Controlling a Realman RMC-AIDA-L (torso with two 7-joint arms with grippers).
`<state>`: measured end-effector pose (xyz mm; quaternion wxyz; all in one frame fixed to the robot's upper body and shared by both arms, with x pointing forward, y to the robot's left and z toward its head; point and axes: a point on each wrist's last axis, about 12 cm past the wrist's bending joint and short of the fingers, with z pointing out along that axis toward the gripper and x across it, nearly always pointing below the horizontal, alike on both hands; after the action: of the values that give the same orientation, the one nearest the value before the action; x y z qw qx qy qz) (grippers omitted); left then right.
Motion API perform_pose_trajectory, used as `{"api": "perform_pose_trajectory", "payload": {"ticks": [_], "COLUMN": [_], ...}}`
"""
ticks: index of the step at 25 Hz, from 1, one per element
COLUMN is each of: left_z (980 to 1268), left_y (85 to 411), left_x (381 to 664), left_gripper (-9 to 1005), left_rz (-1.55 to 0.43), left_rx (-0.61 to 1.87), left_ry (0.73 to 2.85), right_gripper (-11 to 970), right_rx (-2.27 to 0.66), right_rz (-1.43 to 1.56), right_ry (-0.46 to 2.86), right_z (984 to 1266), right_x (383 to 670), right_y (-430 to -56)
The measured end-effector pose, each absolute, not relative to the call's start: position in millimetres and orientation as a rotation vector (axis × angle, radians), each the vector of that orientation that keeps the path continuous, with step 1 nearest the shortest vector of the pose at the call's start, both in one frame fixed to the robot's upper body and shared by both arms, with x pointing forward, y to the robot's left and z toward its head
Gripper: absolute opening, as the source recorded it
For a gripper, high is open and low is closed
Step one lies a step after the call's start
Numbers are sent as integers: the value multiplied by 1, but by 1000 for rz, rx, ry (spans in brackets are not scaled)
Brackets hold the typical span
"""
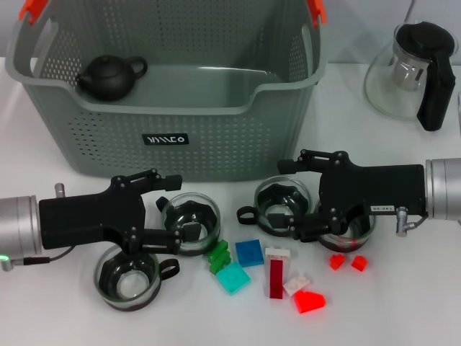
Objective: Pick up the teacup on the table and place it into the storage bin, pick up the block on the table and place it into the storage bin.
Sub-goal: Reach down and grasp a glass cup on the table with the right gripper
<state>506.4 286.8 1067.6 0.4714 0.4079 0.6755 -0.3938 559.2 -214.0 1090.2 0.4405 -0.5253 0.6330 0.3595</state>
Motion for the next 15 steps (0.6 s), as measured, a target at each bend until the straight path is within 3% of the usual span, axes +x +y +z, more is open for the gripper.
{"api": "perform_pose_trajectory", "payload": {"ticks": [15], "left_z": [1069], "left_y": [285], "left_x": [507], "left_gripper": [935], "left_rz": [-979], "left_rx": [1004], "left_ry": [1648], "right_gripper": [941], "right_rx": [-1310], "right_rz": [889], "right_ry": [1571], "right_z": [1091], "right_x": [560], "right_y": [-213]}}
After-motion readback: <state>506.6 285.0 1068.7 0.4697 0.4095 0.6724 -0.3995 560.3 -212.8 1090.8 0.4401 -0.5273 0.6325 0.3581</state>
